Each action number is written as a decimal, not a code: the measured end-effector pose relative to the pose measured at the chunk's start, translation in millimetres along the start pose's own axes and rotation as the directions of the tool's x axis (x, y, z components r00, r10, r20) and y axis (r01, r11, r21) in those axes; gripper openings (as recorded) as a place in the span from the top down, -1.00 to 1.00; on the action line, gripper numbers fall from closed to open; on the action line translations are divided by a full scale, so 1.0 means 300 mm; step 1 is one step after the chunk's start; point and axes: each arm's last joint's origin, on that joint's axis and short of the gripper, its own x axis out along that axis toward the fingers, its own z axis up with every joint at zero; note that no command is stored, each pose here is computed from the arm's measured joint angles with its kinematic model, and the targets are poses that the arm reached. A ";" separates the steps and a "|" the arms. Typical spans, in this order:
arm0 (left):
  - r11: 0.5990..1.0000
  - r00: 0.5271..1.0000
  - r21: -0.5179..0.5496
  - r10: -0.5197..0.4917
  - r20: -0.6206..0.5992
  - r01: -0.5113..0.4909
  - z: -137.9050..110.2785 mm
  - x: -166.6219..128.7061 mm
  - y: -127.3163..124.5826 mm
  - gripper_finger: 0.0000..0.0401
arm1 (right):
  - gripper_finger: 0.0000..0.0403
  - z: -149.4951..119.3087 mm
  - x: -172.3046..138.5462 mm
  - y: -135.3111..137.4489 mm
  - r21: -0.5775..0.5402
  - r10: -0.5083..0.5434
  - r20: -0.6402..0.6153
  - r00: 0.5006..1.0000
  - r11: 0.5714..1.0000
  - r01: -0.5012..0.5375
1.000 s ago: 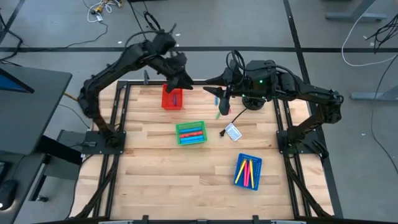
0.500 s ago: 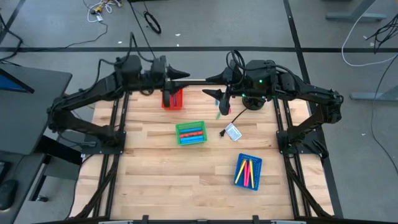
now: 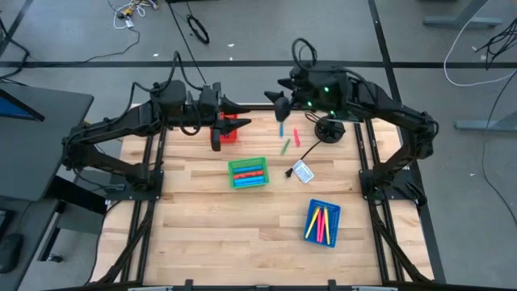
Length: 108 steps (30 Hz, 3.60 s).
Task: Pick & Place Markers
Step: Put the small blue pen into the red bin
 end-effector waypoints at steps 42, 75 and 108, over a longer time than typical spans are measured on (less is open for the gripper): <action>0.997 0.997 -0.056 -0.058 -0.043 0.055 -0.013 0.000 -0.003 0.22 | -0.46 -0.298 0.612 -0.377 0.221 -0.397 -0.668 0.629 0.702 0.678; 0.999 0.985 -0.025 -0.049 -0.164 0.046 -0.052 -0.004 0.000 0.22 | -0.46 -0.759 0.852 -0.516 0.191 -0.168 -0.902 0.397 0.670 0.717; 0.999 0.984 -0.033 -0.044 -0.173 0.039 -0.055 -0.004 0.000 0.22 | -0.40 -0.757 0.850 -0.631 0.265 -0.054 -0.914 0.402 0.672 0.691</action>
